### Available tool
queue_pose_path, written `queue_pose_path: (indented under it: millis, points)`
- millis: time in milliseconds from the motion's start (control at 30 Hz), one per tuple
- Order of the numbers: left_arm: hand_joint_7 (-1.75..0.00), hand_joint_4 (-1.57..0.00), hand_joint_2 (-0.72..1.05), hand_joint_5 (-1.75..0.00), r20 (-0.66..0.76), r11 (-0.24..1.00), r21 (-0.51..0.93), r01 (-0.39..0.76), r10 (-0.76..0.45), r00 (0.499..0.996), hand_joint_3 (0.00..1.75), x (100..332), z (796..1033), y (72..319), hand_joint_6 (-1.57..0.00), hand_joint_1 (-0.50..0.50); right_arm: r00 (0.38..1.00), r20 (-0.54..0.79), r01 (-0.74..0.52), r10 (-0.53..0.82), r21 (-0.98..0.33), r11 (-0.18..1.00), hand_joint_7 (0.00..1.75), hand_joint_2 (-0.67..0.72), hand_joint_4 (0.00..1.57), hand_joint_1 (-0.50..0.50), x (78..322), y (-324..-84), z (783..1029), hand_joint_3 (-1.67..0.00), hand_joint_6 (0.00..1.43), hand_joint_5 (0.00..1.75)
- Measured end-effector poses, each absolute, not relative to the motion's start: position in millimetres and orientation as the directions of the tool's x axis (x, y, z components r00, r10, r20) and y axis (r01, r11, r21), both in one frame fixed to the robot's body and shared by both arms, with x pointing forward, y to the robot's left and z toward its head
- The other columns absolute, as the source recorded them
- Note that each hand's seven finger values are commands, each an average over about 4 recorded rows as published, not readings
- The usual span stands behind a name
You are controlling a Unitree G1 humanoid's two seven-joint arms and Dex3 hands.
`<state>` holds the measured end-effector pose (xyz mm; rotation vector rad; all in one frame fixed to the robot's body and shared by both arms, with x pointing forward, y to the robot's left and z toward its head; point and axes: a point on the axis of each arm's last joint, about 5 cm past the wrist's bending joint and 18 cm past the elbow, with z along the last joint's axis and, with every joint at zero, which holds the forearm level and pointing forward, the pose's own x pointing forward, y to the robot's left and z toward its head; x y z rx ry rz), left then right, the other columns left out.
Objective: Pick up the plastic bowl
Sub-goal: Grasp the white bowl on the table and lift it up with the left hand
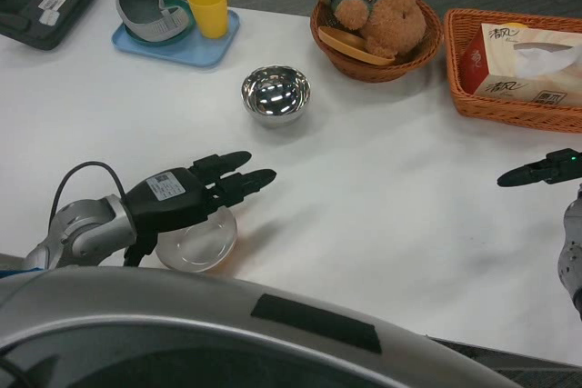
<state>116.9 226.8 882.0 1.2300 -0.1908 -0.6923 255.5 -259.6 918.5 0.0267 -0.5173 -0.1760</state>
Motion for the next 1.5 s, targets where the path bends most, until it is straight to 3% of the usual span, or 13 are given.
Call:
queue_pose_path:
  millis: [100,567,967,1100,1300,1500]
  points:
    - [0.00,0.00,-0.17,0.00,-0.265,0.137,0.899,0.417,-0.587,0.765,0.00,112.1,877.3,221.0,0.00,-0.48,0.853,0.490,0.161,-0.178,0.077,0.984,0.00,0.72,0.00,-0.46,255.5,-259.5,918.7,0.00,0.00,0.00]
    - [0.00,0.00,0.16,0.00,-0.331,0.113,0.870,0.481,-0.590,0.737,0.00,106.4,868.6,209.8,0.00,-0.48,0.852,0.493,0.155,-0.178,0.089,0.984,0.00,0.72,0.00,-0.46,254.4,-258.4,918.8,0.00,0.00,0.00]
    - [0.00,0.00,0.16,0.00,-0.350,0.122,0.866,0.485,-0.544,0.762,0.00,104.2,867.3,214.4,0.00,-0.48,0.854,0.487,0.159,-0.183,0.090,0.983,0.00,0.72,0.00,-0.46,253.4,-259.2,917.4,0.00,0.00,0.00]
    - [0.00,0.00,0.32,0.00,-0.353,0.122,0.867,0.484,-0.535,0.767,0.00,104.1,867.5,215.8,0.00,-0.48,0.854,0.487,0.160,-0.183,0.090,0.983,0.00,0.72,0.00,-0.46,253.4,-259.2,917.3,0.00,0.00,0.00]
    - [0.00,0.00,0.14,0.00,-0.357,0.124,0.868,0.481,-0.519,0.777,0.00,103.8,868.1,218.7,0.00,-0.48,0.854,0.487,0.160,-0.183,0.089,0.983,0.00,0.72,0.00,-0.46,253.4,-259.2,917.3,0.00,0.00,0.00]
    - [0.00,0.00,0.16,0.00,-0.355,0.123,0.875,0.469,-0.497,0.792,0.00,106.6,870.4,222.8,0.00,-0.48,0.854,0.487,0.160,-0.183,0.089,0.983,0.00,0.72,0.00,-0.46,253.4,-259.2,917.3,0.00,0.00,0.00]
